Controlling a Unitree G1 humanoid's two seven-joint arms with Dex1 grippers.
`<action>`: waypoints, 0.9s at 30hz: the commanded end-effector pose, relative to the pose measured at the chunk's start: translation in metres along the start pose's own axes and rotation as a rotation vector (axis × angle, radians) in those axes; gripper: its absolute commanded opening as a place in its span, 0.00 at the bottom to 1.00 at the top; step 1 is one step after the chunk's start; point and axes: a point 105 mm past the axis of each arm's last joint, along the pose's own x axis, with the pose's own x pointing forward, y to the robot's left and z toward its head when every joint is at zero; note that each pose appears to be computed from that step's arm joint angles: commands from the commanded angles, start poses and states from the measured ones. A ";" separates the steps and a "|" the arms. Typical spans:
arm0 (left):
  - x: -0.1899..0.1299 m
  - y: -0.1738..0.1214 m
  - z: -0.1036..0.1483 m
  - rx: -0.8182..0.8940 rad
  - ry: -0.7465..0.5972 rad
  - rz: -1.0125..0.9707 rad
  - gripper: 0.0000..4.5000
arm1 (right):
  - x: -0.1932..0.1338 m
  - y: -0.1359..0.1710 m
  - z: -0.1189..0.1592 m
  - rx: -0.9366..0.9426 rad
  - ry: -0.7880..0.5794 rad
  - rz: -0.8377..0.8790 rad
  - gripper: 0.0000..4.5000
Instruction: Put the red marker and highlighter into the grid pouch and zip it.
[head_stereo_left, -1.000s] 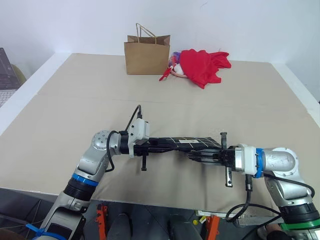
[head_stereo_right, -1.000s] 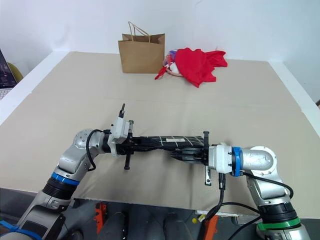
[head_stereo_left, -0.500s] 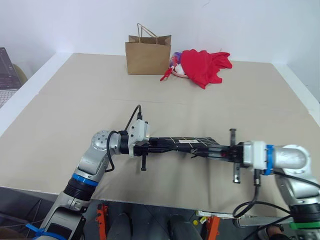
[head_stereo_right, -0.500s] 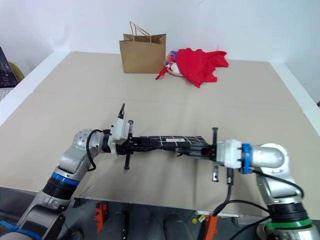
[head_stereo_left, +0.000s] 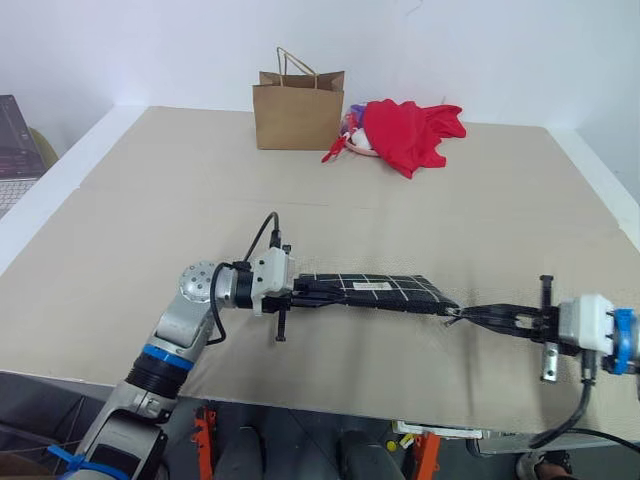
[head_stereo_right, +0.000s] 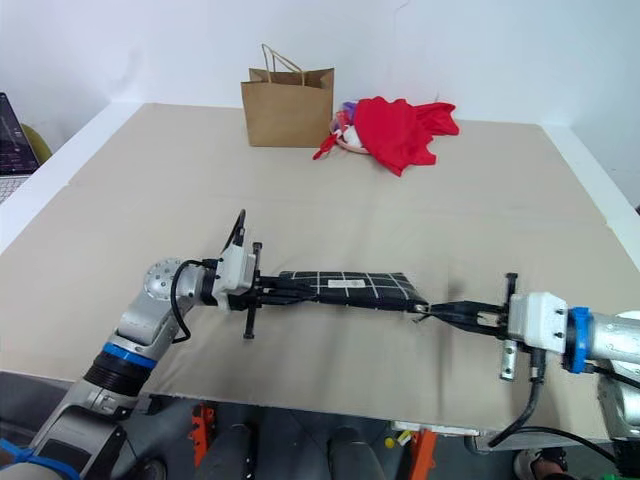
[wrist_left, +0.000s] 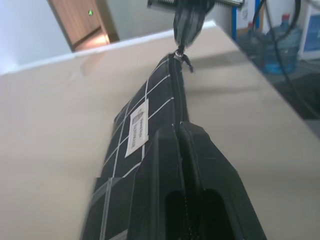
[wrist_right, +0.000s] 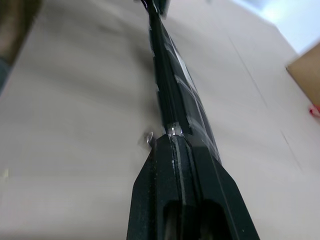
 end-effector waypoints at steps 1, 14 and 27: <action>-0.014 0.012 0.001 0.032 0.030 0.046 0.00 | -0.018 -0.013 0.006 -0.038 0.031 -0.068 0.02; -0.010 0.012 -0.004 -0.022 0.065 -0.014 0.31 | 0.021 -0.017 0.030 0.228 -0.128 -0.079 0.23; -0.088 0.053 -0.025 -0.244 0.216 0.492 1.00 | -0.003 -0.043 -0.017 0.687 -0.121 -0.433 0.99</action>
